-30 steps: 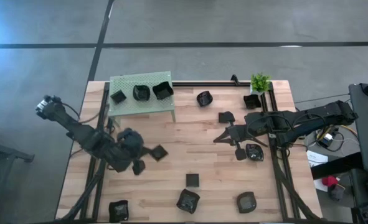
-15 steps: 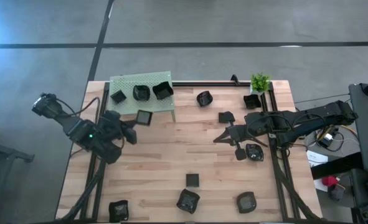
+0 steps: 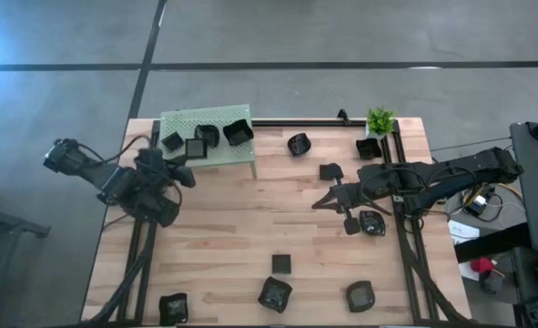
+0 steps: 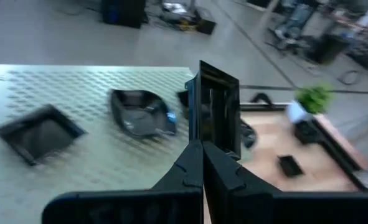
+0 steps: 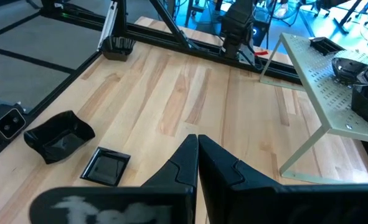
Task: Pick & Place Mini shaped plates
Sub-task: Stack the black square shaped plate on top of the square shaped plate on the shelf
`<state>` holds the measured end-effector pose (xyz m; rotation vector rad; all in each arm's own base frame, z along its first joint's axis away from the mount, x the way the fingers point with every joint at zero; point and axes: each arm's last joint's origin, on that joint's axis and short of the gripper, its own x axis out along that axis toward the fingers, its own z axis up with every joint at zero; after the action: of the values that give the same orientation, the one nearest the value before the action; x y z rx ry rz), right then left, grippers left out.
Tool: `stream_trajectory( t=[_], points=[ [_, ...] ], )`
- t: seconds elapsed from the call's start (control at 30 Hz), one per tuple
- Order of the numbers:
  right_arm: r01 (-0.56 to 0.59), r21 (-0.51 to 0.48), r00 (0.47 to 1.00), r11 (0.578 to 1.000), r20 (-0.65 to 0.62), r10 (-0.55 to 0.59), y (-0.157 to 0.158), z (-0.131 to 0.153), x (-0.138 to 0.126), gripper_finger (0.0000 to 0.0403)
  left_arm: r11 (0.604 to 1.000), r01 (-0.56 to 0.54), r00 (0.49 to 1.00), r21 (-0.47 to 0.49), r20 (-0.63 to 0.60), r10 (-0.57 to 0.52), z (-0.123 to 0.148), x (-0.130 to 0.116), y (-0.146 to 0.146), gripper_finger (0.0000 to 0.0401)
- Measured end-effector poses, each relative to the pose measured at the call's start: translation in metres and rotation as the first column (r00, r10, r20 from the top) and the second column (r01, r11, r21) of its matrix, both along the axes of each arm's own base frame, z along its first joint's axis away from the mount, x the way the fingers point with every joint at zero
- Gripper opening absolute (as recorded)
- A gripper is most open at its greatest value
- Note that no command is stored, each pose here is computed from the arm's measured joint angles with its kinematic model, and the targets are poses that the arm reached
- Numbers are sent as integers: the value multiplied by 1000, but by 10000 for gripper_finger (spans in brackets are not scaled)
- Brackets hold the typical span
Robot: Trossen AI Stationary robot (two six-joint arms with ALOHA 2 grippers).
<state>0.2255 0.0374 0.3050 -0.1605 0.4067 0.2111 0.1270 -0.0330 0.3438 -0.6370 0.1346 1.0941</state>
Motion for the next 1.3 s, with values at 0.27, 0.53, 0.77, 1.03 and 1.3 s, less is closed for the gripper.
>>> stream_trajectory(
  t=[0.27,0.53,0.77,1.03,1.3],
  points=[
    [-1,0,1000,1000,2,1,0,0,0,8,983,-180,983,-32,36,181,-4,-16,26,0],
    [0,0,1000,1000,2,0,0,0,0,8,941,-326,943,-92,34,331,-30,-32,42,0],
    [0,-1,1000,1000,2,0,0,0,0,8,907,-385,911,-171,86,403,-46,-44,47,0],
    [-2,-4,1000,1000,8,2,0,1,0,8,903,-381,904,-200,124,409,-66,-44,47,0],
    [-3,-6,1000,1000,11,3,0,1,0,8,898,-389,900,-206,123,418,-84,-44,48,0]
  ],
)
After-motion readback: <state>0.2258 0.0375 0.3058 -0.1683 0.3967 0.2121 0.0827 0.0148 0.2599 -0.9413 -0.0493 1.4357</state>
